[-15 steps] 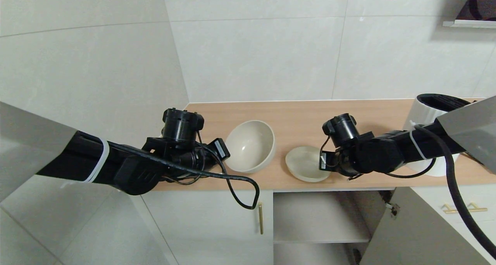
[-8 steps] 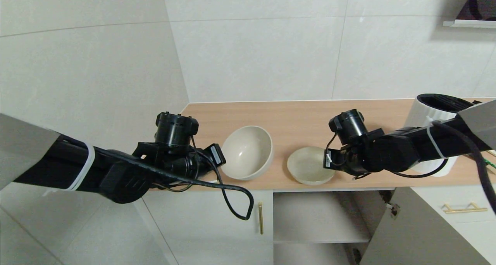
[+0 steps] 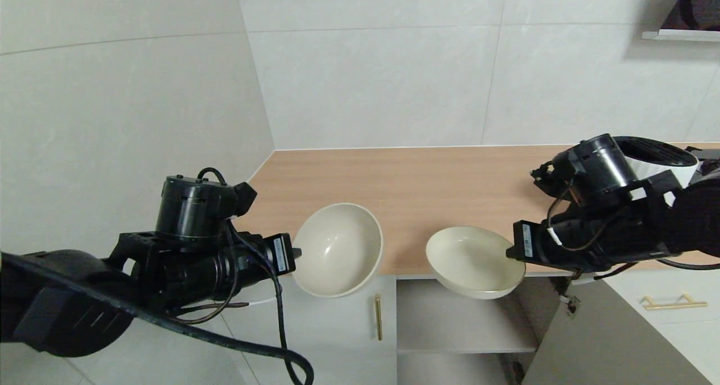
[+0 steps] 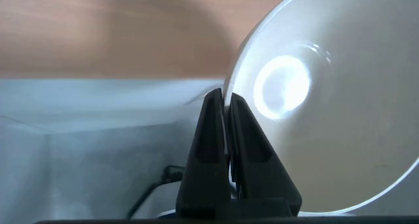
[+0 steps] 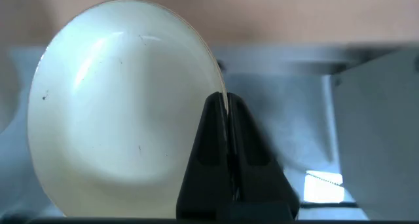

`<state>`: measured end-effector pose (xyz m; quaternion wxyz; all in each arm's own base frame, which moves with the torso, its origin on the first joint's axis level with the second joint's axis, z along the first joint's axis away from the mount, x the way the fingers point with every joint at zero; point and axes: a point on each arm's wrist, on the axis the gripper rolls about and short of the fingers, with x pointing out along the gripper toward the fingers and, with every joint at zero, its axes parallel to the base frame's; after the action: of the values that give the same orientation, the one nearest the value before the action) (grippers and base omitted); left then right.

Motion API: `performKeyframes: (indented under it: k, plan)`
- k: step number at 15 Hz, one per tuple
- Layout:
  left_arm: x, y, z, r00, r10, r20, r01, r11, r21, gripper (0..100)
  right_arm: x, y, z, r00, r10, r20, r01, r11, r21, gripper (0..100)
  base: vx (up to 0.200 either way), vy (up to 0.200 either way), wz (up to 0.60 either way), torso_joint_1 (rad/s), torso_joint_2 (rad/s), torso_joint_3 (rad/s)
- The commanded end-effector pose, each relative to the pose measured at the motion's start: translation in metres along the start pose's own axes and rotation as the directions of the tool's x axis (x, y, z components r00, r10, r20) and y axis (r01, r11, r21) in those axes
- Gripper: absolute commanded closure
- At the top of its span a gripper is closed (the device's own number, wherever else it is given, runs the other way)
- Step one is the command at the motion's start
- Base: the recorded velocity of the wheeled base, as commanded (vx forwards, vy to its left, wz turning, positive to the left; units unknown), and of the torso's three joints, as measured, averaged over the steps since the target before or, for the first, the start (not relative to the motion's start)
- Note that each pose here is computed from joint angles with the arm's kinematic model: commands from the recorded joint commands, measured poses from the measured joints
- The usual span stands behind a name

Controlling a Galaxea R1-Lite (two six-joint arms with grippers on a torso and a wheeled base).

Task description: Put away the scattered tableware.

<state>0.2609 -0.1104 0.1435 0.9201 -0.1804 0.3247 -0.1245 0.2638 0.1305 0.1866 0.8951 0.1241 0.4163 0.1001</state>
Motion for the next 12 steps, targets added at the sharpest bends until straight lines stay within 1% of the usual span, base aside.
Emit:
performKeyframes:
  k: [1,3,4,5,6,8,9,12]
  plan:
    - [-0.013,0.002,-0.003,1.000,-0.005,0.011,0.004,1.000,0.009,100,-0.028,-0.006,-0.010,0.999,0.042,0.015,-0.042,0.999,-0.009,100,0.000,0.000,0.00,0.000,0.00,0.000]
    - [-0.014,0.004,-0.008,1.000,0.002,-0.004,-0.002,1.000,0.008,100,-0.028,-0.009,-0.015,0.999,0.036,0.003,-0.036,0.999,-0.026,100,0.000,0.000,0.00,0.000,0.00,0.000]
    - [-0.013,0.006,-0.012,1.000,0.006,-0.018,-0.006,1.000,0.014,100,-0.030,-0.010,-0.017,0.999,0.037,0.003,-0.037,0.999,-0.027,100,0.000,0.000,0.00,0.000,0.00,0.000]
    - [-0.013,0.005,-0.014,1.000,0.003,-0.025,-0.002,1.000,0.029,100,-0.031,-0.011,-0.018,0.999,0.032,0.003,-0.032,0.999,-0.027,100,0.000,0.000,0.00,0.000,0.00,0.000]
    - [-0.014,0.003,-0.015,1.000,-0.001,-0.027,0.002,0.999,0.038,100,-0.031,-0.011,-0.019,1.000,0.029,0.001,-0.029,0.999,-0.027,100,0.000,0.000,0.00,0.000,0.00,0.000]
    - [-0.016,0.002,-0.018,0.999,-0.009,-0.035,0.010,0.999,0.044,100,-0.034,-0.011,-0.020,0.999,0.034,0.008,-0.034,0.999,-0.033,100,0.000,0.000,0.00,0.000,0.00,0.000]
    - [-0.016,0.000,-0.020,0.999,-0.015,-0.043,0.017,0.999,0.050,100,-0.032,-0.012,-0.022,1.000,0.030,-0.002,-0.030,0.997,-0.066,100,0.000,0.000,0.00,0.000,0.00,0.000]
    - [-0.015,-0.002,-0.022,0.999,-0.020,-0.049,0.022,0.998,0.055,100,-0.027,-0.013,-0.025,1.000,0.017,-0.022,-0.019,0.996,-0.083,100,-0.200,0.000,0.00,0.012,0.00,0.001]
